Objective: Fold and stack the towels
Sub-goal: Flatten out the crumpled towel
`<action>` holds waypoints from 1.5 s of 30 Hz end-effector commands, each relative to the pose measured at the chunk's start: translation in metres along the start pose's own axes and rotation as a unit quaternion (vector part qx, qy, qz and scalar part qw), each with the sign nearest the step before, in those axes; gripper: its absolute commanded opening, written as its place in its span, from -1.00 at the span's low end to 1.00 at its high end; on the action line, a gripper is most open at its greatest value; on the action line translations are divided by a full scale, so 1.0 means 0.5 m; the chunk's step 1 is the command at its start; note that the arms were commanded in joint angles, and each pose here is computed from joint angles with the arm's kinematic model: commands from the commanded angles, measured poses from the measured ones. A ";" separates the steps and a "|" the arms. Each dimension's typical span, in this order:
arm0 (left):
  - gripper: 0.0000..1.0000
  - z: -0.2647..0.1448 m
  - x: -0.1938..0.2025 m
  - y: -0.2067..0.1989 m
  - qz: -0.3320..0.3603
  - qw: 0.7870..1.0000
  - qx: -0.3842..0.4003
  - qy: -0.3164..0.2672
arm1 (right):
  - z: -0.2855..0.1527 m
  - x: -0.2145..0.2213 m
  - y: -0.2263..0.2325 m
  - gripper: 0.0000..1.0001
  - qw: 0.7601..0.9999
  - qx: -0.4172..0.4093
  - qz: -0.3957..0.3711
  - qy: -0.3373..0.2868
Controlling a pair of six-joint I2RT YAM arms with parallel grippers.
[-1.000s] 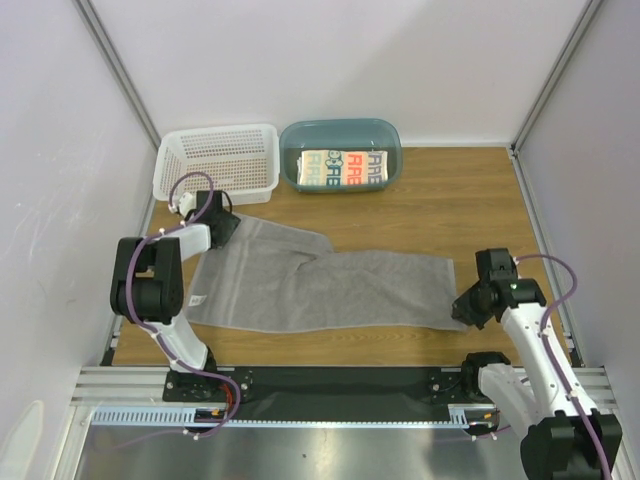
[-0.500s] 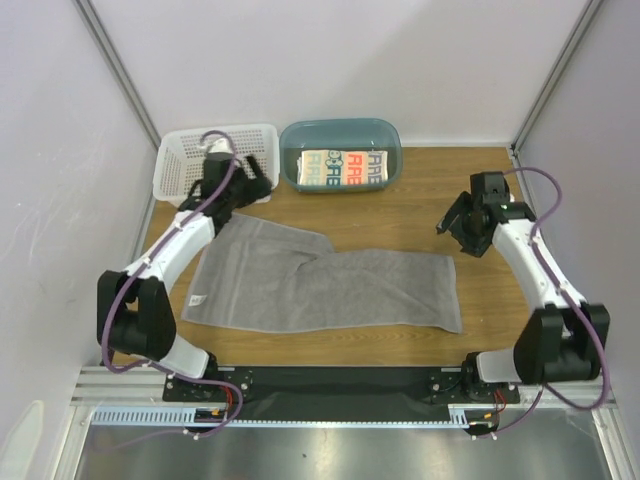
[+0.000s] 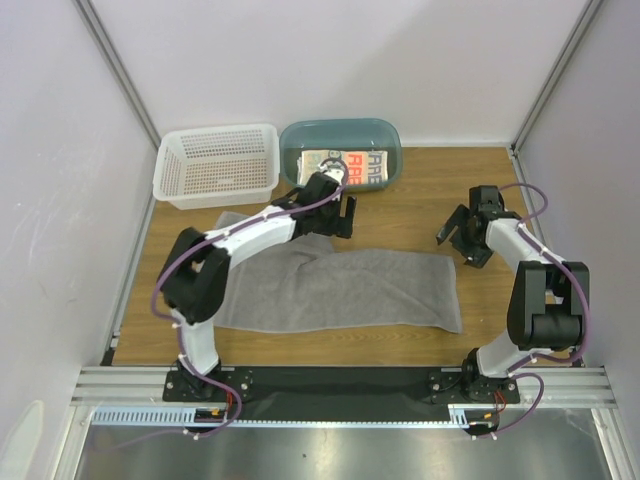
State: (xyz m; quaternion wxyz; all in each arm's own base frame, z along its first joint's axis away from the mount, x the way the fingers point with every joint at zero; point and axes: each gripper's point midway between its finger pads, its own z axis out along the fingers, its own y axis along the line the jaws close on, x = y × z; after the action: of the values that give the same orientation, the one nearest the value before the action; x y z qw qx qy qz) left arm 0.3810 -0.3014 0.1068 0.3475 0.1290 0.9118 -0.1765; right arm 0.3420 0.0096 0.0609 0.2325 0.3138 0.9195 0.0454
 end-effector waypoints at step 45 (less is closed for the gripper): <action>-1.00 0.041 -0.088 0.225 -0.202 0.953 -0.207 -0.093 | -0.118 0.101 -0.095 -1.00 1.000 -0.023 0.004 -0.007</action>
State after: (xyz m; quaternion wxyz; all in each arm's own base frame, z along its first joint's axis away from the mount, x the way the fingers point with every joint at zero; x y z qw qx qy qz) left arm 0.4463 -0.2269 0.0535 0.3533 -0.0947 0.9298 -0.0418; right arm 0.2791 0.0101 0.0850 0.2658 0.3090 0.9090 0.0876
